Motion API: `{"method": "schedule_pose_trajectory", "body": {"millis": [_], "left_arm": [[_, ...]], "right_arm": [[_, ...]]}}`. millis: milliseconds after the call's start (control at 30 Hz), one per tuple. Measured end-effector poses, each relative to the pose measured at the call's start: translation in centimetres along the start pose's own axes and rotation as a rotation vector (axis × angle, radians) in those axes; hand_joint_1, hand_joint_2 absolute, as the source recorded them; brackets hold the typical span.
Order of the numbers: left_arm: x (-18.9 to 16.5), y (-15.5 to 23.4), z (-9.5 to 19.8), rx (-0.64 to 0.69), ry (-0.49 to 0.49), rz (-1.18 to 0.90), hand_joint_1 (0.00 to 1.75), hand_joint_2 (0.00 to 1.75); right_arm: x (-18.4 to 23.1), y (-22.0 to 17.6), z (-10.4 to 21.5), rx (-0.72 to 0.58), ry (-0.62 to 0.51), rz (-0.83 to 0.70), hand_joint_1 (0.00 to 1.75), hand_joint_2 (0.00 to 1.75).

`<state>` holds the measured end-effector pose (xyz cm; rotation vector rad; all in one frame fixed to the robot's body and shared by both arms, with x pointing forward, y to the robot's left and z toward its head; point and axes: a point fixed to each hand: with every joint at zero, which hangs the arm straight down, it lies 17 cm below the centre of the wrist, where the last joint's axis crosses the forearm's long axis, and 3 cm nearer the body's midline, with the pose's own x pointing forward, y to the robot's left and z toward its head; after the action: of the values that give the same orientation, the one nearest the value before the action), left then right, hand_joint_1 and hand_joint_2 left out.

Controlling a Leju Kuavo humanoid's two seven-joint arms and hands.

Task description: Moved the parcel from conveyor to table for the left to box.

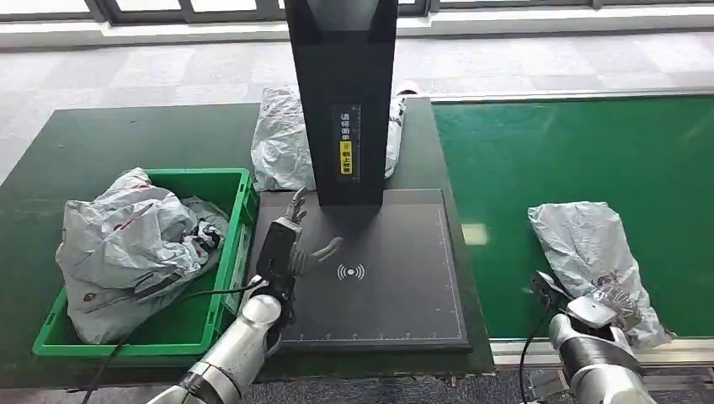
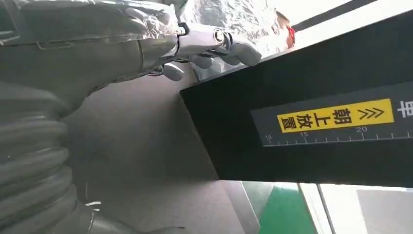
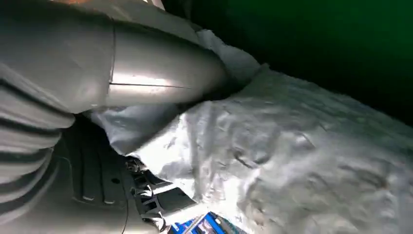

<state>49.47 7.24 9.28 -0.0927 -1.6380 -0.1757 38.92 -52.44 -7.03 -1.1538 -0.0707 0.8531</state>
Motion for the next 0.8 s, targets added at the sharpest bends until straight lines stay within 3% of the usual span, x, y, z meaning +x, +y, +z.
{"method": "schedule_pose_trajectory", "body": {"millis": [67, 167, 333, 600, 700, 800], "left_arm": [[-0.1, 0.3, 0.0, 0.015, 0.004, -0.002, 0.0, 1.75], [-0.6, 1.5, 0.6, 0.061, 0.017, 0.007, 0.0, 1.75], [-0.6, 2.8, 1.4, 0.104, 0.011, 0.009, 0.0, 1.75], [-0.2, 3.7, 1.5, 0.13, -0.004, 0.008, 0.0, 1.75], [0.2, 4.2, 1.5, 0.146, -0.025, -0.02, 0.0, 1.75], [0.6, 4.3, 1.3, 0.145, -0.044, -0.041, 0.0, 1.75]], "right_arm": [[0.3, -0.8, -0.1, -0.037, -0.011, -0.029, 1.75, 1.75], [4.1, -7.2, 1.5, -0.278, -0.138, -0.204, 1.75, 1.75], [10.7, -16.8, 9.3, -0.55, -0.402, -0.384, 1.75, 1.75], [11.9, -21.0, 14.6, -0.662, -0.506, -0.506, 1.75, 1.75], [15.6, -22.0, 20.6, -0.703, -0.769, -0.549, 1.75, 1.75], [20.4, -20.1, 27.5, -0.6, -1.002, -0.566, 1.75, 1.75]]}}
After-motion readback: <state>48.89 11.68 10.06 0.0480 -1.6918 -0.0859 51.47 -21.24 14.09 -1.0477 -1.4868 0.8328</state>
